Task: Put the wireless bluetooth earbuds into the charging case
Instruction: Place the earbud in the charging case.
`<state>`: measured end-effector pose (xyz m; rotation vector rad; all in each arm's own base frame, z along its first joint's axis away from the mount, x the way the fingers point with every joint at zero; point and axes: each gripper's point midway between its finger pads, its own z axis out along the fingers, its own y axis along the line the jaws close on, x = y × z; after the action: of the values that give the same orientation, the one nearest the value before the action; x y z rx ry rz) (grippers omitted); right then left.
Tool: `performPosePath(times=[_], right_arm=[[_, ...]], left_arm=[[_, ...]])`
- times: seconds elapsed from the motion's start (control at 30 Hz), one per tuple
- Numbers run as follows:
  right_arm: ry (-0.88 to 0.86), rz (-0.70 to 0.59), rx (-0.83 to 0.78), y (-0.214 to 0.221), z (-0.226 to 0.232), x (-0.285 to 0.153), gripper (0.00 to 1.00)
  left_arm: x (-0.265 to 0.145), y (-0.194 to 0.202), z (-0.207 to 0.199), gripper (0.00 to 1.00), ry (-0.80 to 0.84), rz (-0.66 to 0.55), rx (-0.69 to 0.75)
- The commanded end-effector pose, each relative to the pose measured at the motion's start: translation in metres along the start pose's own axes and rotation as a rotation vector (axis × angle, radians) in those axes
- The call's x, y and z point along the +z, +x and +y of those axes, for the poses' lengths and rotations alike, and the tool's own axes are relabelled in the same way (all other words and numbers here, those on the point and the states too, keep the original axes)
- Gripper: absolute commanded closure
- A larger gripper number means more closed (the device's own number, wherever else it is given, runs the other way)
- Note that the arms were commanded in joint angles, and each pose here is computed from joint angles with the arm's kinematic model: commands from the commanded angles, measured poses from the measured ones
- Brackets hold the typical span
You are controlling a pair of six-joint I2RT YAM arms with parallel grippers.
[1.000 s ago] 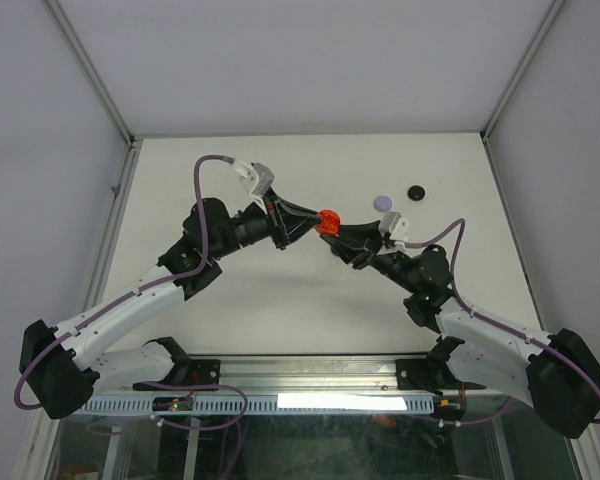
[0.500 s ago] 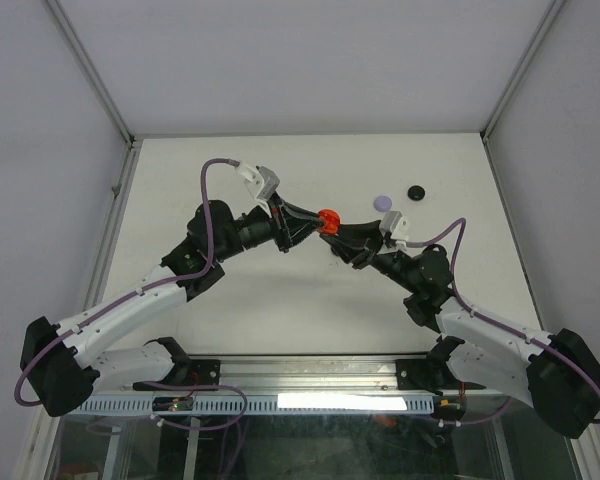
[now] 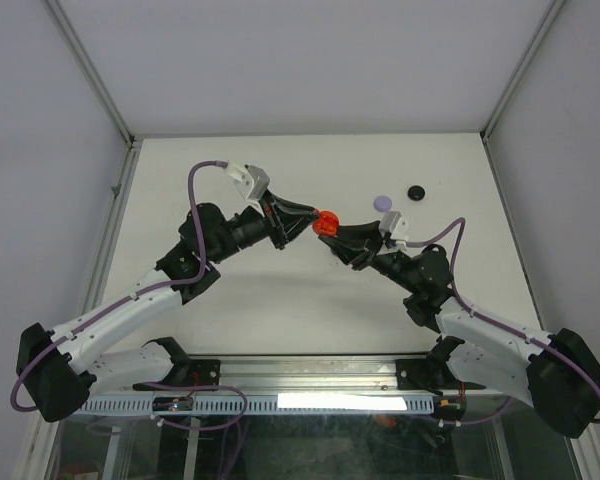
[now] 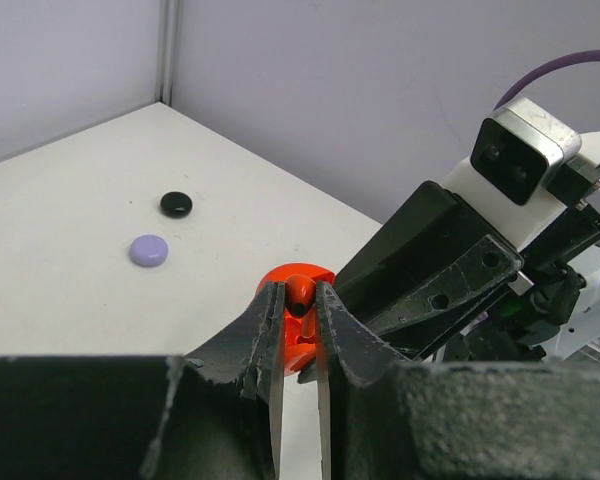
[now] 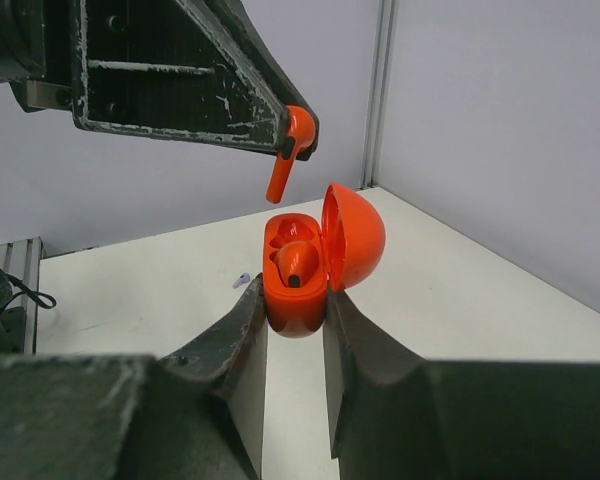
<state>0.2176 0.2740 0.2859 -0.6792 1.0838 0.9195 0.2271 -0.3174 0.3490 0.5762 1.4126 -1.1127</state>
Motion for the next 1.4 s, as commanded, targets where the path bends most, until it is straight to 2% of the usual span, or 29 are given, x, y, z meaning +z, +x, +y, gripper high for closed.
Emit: performPosePath(times=[0.0, 0.63, 0.87, 0.97, 1.2, 1.37], right_arm=[[-0.015, -0.106, -0.03, -0.037, 0.002, 0.01, 1.0], [-0.01, -0.12, -0.026, -0.042, 0.001, 0.011, 1.0], [0.0, -0.129, -0.02, -0.043, 0.0, 0.011, 1.0], [0.0, -0.129, -0.02, -0.043, 0.0, 0.01, 1.0], [-0.001, -0.124, -0.018, -0.041, 0.0, 0.009, 1.0], [0.004, -0.112, -0.022, -0.038, 0.0, 0.007, 1.0]], left_arm=[[0.003, -0.008, -0.008, 0.88, 0.036, -0.041, 0.033], [0.003, 0.013, -0.005, 0.88, 0.015, -0.002, 0.047], [0.001, 0.026, -0.005, 0.85, 0.009, 0.033, 0.037], [-0.004, 0.023, -0.003, 0.79, -0.013, 0.024, 0.043], [-0.012, 0.016, -0.004, 0.53, -0.029, 0.03, 0.044], [-0.016, 0.005, -0.007, 0.39, -0.039, 0.03, 0.029]])
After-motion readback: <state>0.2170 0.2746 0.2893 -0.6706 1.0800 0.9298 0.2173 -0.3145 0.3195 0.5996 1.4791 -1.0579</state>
